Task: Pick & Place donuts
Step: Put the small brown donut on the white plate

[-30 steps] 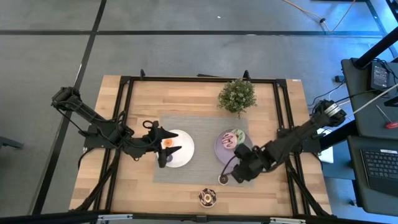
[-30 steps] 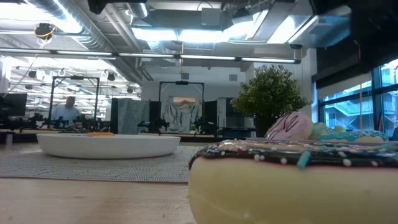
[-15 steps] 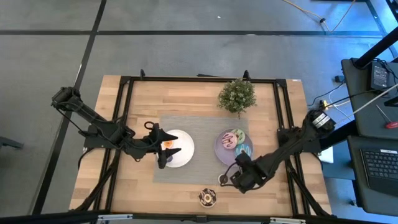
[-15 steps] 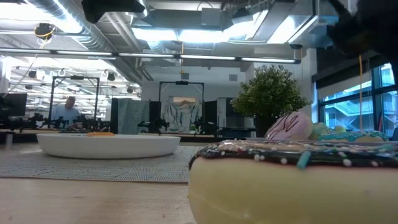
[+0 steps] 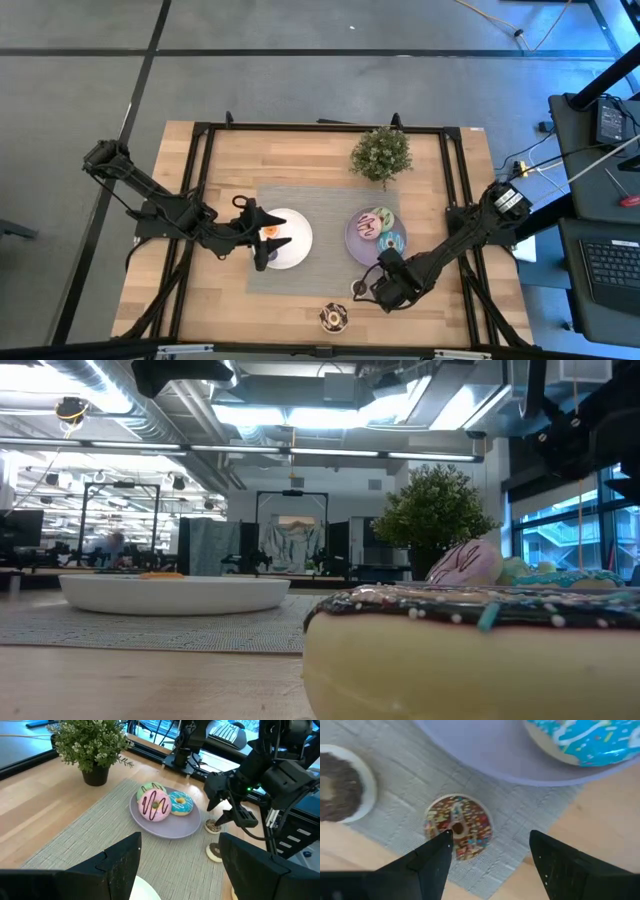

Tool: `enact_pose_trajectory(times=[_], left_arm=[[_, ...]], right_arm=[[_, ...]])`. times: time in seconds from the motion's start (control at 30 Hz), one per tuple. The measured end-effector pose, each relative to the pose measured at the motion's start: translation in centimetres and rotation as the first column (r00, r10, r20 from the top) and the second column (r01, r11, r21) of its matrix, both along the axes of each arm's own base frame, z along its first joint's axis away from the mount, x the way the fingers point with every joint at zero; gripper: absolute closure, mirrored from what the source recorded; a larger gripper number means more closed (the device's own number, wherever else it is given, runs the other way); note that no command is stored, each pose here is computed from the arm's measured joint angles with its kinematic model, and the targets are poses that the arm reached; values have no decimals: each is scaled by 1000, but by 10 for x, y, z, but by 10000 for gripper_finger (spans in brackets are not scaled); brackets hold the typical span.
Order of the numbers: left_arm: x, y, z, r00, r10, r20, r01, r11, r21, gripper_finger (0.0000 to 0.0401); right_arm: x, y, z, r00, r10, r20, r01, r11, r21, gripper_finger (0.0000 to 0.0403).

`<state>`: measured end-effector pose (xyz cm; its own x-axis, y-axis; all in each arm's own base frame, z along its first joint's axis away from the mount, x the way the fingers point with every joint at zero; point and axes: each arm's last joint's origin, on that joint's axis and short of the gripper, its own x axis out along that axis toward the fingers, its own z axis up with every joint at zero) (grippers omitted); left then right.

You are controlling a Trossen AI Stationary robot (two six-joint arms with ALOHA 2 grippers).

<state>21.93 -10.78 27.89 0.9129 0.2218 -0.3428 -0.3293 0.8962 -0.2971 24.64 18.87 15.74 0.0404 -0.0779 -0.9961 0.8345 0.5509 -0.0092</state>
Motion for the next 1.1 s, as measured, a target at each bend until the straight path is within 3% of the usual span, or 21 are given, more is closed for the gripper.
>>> enact_pose_trajectory(times=[0.17, 0.77, 1.1], left_arm=[[0, 0, 0, 1000, 1, 0, -1, 1000, -1, 142], [0, 0, 0, 1000, -3, -1, 3, 1000, 1, 142], [0, 0, 0, 1000, -4, -2, 4, 1000, 1, 142]], right_arm=[[2, 0, -7, 1000, -2, -16, 1, 1000, -22, 157], [7, 4, -16, 1000, 5, -6, -5, 1000, 3, 309], [-2, -3, 5, 998, 57, -19, -57, 998, 4, 329]])
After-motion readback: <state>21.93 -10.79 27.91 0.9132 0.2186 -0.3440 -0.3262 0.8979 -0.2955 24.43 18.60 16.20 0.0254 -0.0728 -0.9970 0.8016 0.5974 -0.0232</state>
